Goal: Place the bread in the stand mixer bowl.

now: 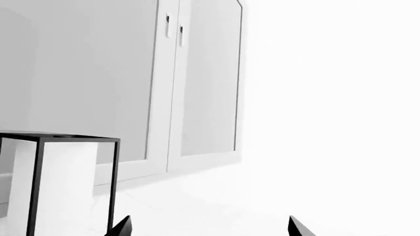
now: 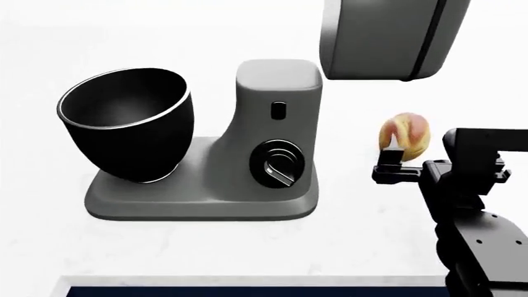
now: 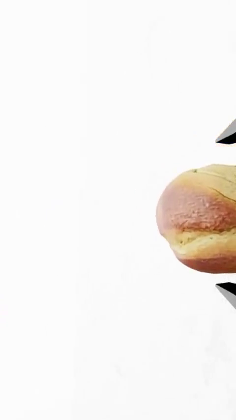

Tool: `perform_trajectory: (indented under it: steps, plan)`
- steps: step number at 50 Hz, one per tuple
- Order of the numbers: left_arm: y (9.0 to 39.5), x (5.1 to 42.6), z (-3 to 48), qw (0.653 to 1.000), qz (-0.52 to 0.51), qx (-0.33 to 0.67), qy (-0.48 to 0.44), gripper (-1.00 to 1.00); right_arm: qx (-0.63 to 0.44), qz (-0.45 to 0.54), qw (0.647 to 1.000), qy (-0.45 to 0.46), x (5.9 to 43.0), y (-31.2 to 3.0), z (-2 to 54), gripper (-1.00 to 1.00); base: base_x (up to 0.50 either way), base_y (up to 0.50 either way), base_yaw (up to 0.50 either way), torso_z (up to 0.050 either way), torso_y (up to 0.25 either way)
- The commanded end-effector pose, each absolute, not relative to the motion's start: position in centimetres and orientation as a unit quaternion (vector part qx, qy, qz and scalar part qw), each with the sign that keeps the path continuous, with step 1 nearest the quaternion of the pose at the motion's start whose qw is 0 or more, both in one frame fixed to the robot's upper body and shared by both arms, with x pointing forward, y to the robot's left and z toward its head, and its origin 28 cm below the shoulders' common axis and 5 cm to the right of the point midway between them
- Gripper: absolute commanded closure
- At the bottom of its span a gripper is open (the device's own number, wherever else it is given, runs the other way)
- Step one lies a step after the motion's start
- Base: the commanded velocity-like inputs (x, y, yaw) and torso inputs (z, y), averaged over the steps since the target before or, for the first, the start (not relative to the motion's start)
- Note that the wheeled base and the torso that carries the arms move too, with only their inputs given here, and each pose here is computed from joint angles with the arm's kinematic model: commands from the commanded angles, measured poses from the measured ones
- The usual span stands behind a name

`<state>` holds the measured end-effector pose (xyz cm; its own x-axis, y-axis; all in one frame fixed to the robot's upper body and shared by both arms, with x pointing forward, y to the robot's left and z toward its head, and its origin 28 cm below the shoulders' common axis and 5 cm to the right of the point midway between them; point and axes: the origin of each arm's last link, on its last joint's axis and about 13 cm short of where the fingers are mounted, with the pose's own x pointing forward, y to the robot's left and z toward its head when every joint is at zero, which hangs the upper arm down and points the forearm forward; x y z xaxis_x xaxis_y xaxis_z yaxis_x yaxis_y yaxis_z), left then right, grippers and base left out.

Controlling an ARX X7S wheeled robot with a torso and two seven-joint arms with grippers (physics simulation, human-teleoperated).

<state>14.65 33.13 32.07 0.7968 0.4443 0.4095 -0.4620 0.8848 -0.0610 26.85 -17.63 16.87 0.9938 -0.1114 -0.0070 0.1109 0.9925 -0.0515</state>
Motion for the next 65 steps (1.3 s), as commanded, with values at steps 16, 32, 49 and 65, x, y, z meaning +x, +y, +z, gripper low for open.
perform_trajectory:
  steps: [16,32,49,65]
  plan:
    - [33.2,14.8,31.9,0.948,0.239,0.020,-0.207,-1.00,-0.020,-0.034,0.999,0.015,29.1,-17.7,16.2,-1.00,0.00,0.00,0.00,0.000,0.000]
    - [33.3,14.8,31.8,0.949,0.239,0.019,-0.205,-1.00,-0.012,-0.035,0.999,0.026,29.8,-17.9,15.9,-1.00,0.00,0.00,0.00,0.000,0.000]
    - [33.3,14.9,31.6,0.950,0.239,0.018,-0.203,-1.00,-0.008,-0.016,1.000,0.024,29.9,-17.6,15.8,1.00,0.00,0.00,0.00,0.000,0.000]
    - [33.3,15.0,31.3,0.951,0.238,0.015,-0.197,-1.00,-0.017,-0.003,1.000,0.000,29.1,-17.4,16.3,1.00,0.00,0.00,0.00,0.000,0.000]
